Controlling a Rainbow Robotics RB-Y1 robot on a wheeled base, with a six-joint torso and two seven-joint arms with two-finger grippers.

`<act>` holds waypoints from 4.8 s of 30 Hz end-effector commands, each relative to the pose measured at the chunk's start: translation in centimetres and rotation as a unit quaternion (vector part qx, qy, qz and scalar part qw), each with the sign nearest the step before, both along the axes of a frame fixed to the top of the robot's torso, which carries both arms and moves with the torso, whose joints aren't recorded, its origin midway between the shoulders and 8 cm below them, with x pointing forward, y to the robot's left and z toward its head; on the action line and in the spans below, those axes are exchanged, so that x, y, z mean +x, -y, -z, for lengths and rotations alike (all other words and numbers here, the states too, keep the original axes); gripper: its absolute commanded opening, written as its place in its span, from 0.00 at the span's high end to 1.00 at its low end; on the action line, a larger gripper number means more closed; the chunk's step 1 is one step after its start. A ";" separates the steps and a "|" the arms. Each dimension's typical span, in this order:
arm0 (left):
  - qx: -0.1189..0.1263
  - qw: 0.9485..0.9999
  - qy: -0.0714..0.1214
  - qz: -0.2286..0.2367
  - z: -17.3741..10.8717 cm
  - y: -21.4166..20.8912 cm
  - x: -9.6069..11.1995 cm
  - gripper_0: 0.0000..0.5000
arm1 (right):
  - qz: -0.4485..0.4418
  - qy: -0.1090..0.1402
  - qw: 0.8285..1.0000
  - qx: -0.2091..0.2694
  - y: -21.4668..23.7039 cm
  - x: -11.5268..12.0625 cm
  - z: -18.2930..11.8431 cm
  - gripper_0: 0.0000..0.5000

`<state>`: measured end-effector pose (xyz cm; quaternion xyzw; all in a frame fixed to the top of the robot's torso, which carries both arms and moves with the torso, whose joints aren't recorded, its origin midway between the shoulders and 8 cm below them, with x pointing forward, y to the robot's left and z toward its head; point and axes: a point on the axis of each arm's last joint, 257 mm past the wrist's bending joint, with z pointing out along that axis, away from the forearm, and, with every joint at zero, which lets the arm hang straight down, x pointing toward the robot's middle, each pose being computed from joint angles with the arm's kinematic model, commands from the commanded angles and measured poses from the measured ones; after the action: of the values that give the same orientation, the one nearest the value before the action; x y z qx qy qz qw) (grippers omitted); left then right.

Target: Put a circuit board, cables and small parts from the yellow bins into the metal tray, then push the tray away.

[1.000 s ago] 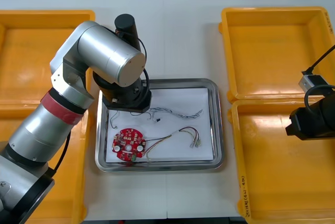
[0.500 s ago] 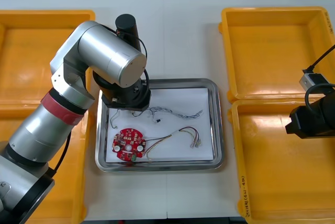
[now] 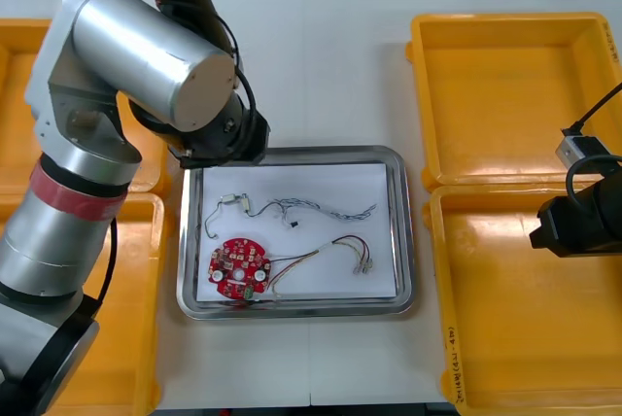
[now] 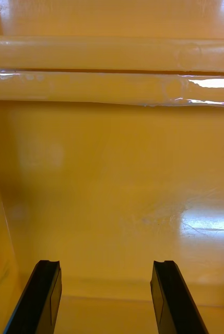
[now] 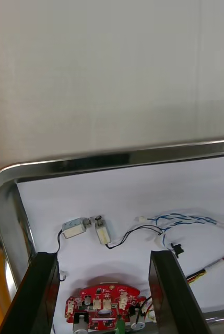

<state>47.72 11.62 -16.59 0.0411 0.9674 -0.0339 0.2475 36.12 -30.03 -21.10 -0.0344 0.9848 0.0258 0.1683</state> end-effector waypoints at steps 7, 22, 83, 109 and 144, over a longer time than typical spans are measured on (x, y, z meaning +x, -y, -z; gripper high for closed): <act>-0.032 0.995 0.063 -0.068 -6.0 -6.8 0.7 0.00 | 0.021 0.015 1.000 0.013 -0.1 0.1 -0.9 0.00; -0.028 0.992 0.049 -0.114 -10.0 -16.9 0.2 0.00 | 0.024 0.009 1.000 0.014 -0.1 -0.2 -0.7 0.00; 0.043 0.998 -0.013 -0.048 -3.8 -28.1 -11.9 0.00 | -0.232 0.025 0.971 -0.046 -7.0 -1.9 -2.2 0.00; 0.048 0.998 -0.017 -0.044 -3.4 -28.3 -13.2 0.00 | -0.509 0.071 0.848 -0.128 -20.0 -2.0 -1.6 0.00; 0.048 0.998 -0.017 -0.044 -3.4 -28.3 -13.2 0.00 | -0.664 0.069 0.722 -0.182 -33.1 -4.7 5.7 0.00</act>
<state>35.00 38.79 -14.39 -0.0144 0.9749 -0.0040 0.2219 31.86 0.58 -27.24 -0.6692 0.7269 -0.0400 0.1491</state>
